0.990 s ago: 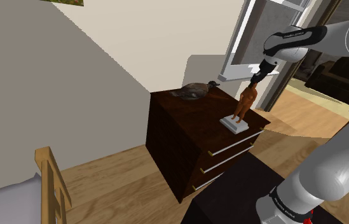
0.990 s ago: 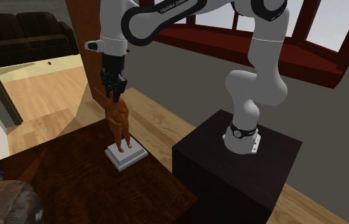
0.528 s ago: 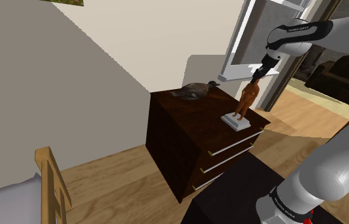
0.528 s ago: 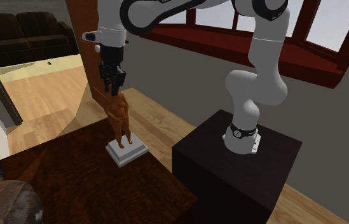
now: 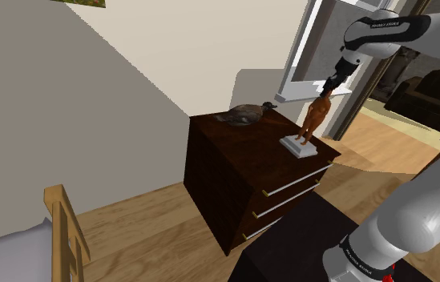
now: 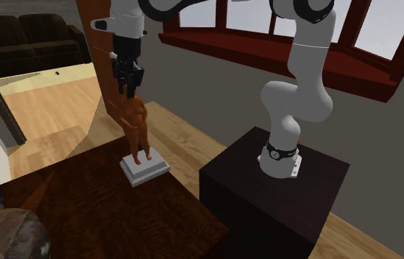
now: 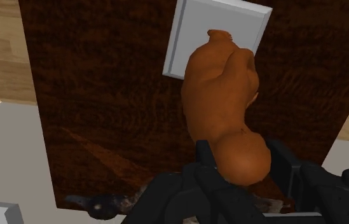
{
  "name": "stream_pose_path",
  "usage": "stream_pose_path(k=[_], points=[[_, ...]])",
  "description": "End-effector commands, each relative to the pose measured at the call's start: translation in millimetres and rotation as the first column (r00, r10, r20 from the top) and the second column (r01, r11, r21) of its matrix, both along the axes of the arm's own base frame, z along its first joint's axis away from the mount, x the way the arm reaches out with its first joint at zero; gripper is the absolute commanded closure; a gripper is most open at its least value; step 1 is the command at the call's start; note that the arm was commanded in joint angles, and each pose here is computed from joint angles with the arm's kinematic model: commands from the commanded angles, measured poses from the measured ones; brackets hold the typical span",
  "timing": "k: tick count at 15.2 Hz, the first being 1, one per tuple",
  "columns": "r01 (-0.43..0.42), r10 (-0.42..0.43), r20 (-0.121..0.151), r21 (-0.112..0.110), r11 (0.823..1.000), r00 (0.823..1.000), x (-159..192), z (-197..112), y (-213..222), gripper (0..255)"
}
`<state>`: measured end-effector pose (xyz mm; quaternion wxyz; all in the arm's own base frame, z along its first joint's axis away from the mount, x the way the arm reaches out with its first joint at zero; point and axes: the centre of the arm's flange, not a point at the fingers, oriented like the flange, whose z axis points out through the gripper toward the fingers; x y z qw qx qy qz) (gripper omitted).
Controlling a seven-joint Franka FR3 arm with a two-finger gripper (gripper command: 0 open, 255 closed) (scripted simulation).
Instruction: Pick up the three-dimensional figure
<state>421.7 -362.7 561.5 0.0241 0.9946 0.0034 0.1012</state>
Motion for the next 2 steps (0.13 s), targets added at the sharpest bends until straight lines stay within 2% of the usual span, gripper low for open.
stream_pose_path(k=[1,2], points=[[0.000,0.000,0.001,-0.001,1.000,1.000,0.6,7.0,-0.4,255],[0.000,0.000,0.001,-0.001,1.000,1.000,0.6,7.0,-0.4,255]])
